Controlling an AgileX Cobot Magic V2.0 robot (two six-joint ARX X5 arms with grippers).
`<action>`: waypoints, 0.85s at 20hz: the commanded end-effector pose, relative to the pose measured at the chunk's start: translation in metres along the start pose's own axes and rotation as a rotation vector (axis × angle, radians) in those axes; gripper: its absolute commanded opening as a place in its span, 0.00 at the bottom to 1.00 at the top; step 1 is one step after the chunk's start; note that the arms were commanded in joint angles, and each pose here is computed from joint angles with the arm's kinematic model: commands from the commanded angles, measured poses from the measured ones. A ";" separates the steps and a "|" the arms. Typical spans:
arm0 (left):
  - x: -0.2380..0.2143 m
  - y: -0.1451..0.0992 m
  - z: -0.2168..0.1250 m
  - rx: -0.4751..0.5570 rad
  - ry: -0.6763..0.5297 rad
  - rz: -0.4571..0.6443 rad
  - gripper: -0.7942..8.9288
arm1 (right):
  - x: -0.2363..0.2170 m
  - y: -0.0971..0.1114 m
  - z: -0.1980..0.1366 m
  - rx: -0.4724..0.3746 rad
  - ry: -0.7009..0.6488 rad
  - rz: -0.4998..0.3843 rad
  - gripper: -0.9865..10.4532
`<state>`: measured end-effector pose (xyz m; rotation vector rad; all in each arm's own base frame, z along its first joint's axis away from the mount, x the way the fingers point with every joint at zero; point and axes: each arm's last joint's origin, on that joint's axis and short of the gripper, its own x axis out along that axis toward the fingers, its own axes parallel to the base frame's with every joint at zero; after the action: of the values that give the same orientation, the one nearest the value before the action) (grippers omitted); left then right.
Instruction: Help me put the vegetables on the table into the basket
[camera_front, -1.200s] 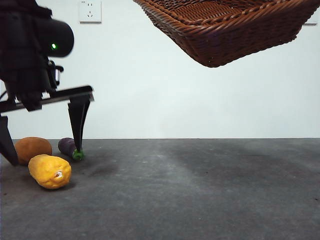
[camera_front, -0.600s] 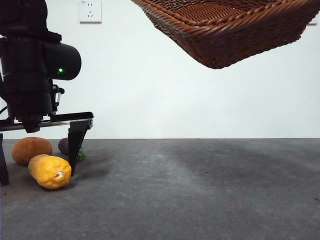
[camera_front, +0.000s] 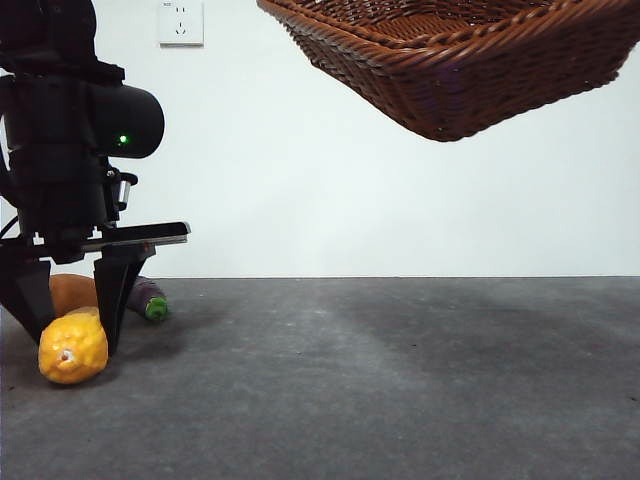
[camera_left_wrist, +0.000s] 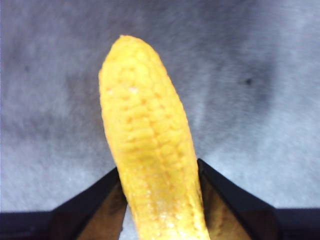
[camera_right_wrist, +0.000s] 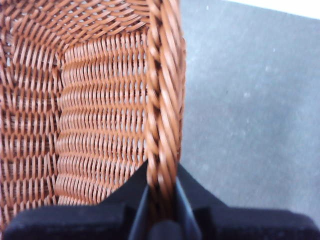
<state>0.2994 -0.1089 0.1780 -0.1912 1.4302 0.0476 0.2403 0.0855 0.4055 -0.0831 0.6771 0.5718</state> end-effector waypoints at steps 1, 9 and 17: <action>-0.020 -0.002 0.000 0.098 -0.087 -0.040 0.07 | 0.001 0.000 0.001 0.011 -0.004 0.001 0.08; -0.147 0.019 -0.043 0.284 -0.514 -0.200 0.07 | 0.054 -0.013 -0.021 0.148 0.093 0.003 0.08; -0.226 0.046 -0.124 0.373 -0.731 -0.517 0.07 | 0.119 -0.014 -0.093 0.421 0.105 0.119 0.08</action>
<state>0.1372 -0.0637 0.3823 -0.1881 0.5973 -0.5253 0.2696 0.1045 0.2582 0.2587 0.8888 0.5393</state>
